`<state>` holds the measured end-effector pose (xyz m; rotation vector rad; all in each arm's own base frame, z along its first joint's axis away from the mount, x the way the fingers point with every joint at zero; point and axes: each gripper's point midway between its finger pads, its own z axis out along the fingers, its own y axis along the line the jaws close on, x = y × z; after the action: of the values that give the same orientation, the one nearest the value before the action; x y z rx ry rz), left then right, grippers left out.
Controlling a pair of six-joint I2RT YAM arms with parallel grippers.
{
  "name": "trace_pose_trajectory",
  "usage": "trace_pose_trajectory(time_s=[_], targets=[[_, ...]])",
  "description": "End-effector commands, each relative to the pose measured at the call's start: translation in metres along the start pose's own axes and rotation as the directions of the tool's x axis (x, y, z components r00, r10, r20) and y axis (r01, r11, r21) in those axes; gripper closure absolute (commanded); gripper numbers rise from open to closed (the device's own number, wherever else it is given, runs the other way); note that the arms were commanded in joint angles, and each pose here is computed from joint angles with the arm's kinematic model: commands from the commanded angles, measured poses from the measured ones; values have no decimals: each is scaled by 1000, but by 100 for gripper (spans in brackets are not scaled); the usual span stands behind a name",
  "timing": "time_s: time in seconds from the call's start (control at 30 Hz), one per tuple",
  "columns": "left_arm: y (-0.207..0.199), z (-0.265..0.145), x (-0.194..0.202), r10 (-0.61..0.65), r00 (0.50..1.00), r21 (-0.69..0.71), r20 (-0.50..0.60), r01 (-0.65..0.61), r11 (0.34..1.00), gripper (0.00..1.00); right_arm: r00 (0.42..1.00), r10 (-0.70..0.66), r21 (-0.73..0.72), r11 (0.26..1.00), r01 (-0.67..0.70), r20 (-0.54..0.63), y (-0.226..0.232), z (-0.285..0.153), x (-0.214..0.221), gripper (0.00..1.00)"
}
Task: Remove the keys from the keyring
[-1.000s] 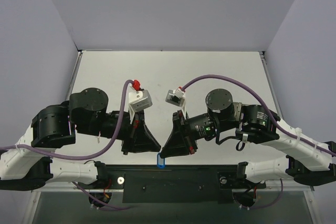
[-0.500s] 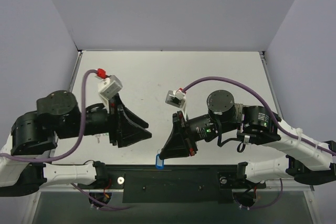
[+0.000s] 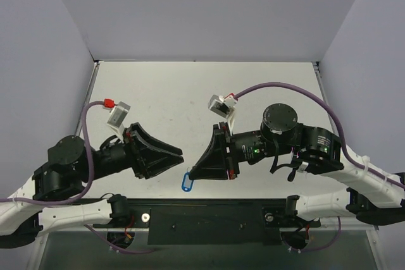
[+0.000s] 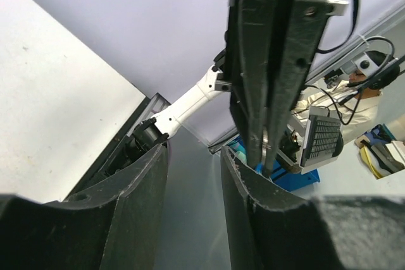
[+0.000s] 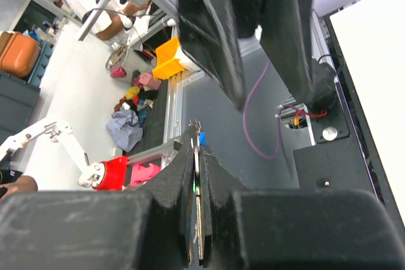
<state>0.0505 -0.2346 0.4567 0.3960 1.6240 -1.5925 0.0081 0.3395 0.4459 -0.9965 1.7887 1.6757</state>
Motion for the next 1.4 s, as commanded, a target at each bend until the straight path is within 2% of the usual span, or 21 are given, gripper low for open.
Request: trace_pose_trajectory(time_s=[0.0, 0.2, 0.5, 0.83, 1.13, 1.37], targets=[[-21, 13, -22, -45, 995, 84, 90, 37, 996, 53, 995, -28, -42, 999, 33, 98, 12, -5, -24, 100], [-29, 13, -21, -36, 996, 130, 83, 25, 991, 53, 993, -28, -35, 999, 32, 112, 11, -8, -26, 100], [-27, 4, -26, -25, 994, 118, 106, 12, 993, 53, 991, -13, -19, 1000, 16, 134, 6, -13, -28, 100], [-32, 21, -8, -4, 1000, 141, 5, 3, 990, 53, 990, -7, -16, 1000, 9, 141, 4, -9, -31, 100], [-33, 20, -10, 5, 1000, 144, 8, -6, 990, 54, 990, -4, -7, 1000, 5, 144, 0, -10, -32, 100], [-38, 10, -23, 3, 998, 152, 63, -12, 988, 46, 991, 5, -1, 1000, -4, 130, -4, -9, -25, 100]])
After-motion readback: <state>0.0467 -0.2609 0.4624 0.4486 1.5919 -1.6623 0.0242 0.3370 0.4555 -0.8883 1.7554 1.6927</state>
